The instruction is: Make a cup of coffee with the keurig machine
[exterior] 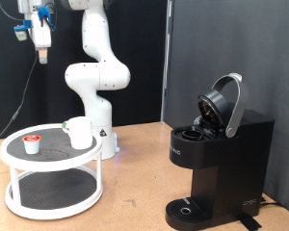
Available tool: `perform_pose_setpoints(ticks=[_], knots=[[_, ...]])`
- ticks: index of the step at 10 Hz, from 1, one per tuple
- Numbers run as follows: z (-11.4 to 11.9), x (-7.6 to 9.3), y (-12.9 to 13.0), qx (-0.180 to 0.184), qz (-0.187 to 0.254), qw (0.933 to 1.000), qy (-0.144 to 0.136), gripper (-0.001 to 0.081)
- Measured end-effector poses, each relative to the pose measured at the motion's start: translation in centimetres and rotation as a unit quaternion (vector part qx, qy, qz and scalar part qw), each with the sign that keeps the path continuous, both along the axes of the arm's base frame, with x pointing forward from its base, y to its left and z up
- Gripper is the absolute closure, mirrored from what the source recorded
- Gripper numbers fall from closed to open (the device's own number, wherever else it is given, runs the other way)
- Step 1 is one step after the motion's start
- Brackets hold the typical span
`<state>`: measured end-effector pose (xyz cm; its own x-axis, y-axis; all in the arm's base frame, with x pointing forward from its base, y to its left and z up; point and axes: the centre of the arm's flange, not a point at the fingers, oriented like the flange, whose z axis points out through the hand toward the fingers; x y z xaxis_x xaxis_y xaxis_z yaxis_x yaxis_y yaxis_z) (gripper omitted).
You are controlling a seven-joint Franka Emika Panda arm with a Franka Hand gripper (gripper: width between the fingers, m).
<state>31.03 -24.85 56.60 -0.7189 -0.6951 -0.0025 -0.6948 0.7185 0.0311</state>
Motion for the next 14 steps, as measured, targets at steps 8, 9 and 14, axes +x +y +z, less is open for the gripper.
perform_pose_setpoints(ticks=[8,9,14], knots=[[-5.0,-1.7,-2.9,0.006,-0.014,0.9999,-0.005,0.0072],[-6.5,-1.7,-3.3,-0.001,-0.016,0.9999,-0.004,0.0072],[-12.9,-2.0,-4.5,-0.022,-0.026,0.9991,-0.026,0.0072]])
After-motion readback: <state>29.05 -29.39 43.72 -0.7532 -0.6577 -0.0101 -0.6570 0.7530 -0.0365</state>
